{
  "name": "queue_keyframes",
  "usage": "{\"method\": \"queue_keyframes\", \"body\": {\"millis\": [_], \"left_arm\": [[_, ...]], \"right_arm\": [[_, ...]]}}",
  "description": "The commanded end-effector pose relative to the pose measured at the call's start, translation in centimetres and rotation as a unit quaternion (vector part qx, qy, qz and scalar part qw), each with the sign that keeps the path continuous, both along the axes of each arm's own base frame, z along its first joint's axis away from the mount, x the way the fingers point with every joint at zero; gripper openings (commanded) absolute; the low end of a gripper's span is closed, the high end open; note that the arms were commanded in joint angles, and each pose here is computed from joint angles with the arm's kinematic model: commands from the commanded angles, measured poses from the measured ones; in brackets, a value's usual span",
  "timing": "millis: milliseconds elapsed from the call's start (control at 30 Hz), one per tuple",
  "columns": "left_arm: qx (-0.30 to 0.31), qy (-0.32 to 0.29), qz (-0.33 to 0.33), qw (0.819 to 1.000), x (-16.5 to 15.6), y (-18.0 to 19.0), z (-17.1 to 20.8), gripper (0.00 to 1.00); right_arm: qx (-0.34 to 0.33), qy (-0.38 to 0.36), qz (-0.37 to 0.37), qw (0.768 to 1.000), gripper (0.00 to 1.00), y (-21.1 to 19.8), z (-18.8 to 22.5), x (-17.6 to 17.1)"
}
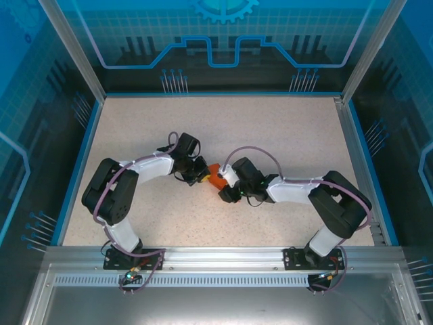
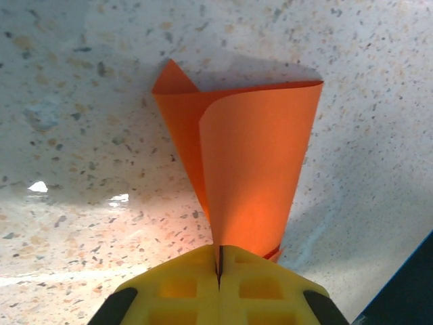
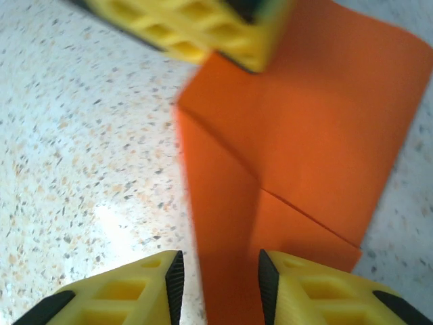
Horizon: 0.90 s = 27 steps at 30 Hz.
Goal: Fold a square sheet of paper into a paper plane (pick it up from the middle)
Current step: Fold the wing for the fifth time at the center of the table.
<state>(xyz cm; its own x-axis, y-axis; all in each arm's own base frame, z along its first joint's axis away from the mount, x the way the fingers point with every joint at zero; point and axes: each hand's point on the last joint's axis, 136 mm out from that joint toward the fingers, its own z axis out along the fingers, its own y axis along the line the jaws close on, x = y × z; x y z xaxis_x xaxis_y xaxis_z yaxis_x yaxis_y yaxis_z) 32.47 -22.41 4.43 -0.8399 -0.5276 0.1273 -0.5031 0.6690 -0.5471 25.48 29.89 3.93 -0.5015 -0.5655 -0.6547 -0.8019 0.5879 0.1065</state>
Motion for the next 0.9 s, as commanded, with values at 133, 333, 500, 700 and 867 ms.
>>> {"method": "queue_keyframes", "body": {"millis": [133,333,500,700,867], "left_arm": [[-0.011,0.003,-0.022,1.0,-0.2,-0.3,1.0,0.0],[-0.01,0.005,-0.022,1.0,-0.3,-0.2,0.8,0.0],[-0.01,0.005,-0.023,1.0,-0.2,-0.3,0.9,0.0],[-0.008,0.005,-0.024,1.0,-0.1,-0.1,0.9,0.0],[-0.006,0.002,-0.021,1.0,0.0,0.0,1.1,0.0]], "right_arm": [[-0.119,-0.158,0.077,0.977,0.38,-0.5,-0.9,1.3],[-0.131,-0.204,0.09,0.966,0.3,-0.4,-0.6,1.7],[-0.138,-0.239,0.089,0.957,0.29,0.2,0.0,2.3],[-0.142,-0.241,0.093,0.956,0.19,0.4,-0.2,2.2],[-0.142,-0.239,0.076,0.958,0.13,0.0,-0.2,2.4]]}}
